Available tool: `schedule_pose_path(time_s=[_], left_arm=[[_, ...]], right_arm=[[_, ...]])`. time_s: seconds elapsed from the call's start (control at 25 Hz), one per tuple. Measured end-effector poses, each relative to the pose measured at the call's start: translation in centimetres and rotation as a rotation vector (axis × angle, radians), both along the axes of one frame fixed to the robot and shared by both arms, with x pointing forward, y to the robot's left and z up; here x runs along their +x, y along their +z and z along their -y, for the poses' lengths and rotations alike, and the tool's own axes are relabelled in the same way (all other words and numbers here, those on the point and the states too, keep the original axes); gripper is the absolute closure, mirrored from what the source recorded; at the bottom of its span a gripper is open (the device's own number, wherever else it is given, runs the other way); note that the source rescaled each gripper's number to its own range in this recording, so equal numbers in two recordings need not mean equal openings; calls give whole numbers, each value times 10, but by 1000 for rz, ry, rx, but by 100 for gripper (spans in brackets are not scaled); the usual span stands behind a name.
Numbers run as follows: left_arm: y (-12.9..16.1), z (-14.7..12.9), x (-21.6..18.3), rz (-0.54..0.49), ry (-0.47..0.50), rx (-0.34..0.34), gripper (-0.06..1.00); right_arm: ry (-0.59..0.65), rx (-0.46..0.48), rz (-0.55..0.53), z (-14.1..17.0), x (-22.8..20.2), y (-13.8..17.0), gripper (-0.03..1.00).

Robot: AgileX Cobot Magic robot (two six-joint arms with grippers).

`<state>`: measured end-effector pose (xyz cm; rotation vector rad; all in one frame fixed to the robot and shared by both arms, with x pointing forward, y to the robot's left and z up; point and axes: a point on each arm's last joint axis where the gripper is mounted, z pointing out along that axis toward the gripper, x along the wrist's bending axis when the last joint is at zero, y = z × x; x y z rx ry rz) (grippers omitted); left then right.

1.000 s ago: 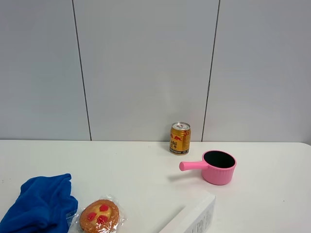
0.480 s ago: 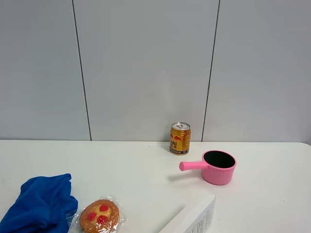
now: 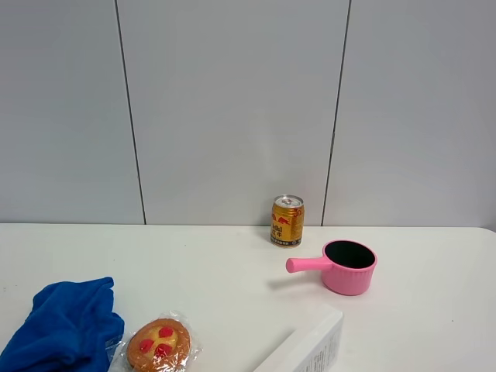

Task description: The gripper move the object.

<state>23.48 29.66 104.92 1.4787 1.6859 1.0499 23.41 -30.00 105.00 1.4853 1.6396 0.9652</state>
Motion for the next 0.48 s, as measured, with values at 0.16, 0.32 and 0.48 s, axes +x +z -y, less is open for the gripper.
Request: schedule_pose_path(time_s=[0.16,0.32,0.48], left_arm=[[0,0,0,0,4,0,-5],[0,0,0,1,4,0,-5],[0,0,0,1,4,0,-5]], right_arm=[[0,0,0,0,0,0,-3],[0,0,0,0,0,0,-3],[0,0,0,0,0,0,-3]])
